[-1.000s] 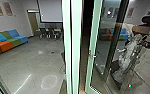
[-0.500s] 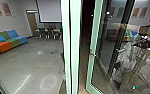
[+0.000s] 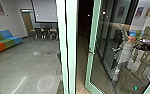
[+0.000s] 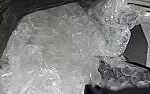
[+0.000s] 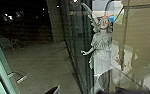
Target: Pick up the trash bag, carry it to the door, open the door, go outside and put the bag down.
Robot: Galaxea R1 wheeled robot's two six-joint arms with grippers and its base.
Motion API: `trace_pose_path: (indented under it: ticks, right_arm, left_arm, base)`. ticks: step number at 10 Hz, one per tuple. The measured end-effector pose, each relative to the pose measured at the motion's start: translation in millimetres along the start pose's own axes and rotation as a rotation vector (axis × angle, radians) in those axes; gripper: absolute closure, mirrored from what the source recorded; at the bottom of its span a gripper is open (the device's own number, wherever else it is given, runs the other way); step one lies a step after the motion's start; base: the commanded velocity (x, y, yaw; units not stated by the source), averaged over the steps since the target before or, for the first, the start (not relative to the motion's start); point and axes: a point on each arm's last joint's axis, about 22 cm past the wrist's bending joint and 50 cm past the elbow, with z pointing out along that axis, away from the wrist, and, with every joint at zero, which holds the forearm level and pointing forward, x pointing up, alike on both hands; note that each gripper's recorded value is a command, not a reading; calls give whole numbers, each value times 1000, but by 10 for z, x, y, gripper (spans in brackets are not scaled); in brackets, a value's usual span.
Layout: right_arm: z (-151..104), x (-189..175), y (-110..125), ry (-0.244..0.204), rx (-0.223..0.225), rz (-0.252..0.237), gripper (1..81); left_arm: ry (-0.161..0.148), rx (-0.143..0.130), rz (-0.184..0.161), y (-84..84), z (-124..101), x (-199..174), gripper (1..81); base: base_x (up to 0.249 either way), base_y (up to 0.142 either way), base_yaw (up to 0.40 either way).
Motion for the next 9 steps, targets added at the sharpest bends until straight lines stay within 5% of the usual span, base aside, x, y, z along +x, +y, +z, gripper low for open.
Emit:
trace_pose_path:
  ticks: [9]
  right_arm:
    - [-343,-7,848,24,-72,31,10]
  left_arm:
    - [-14,-3,34,39,18,53,811]
  base:
    - [0,0,0]
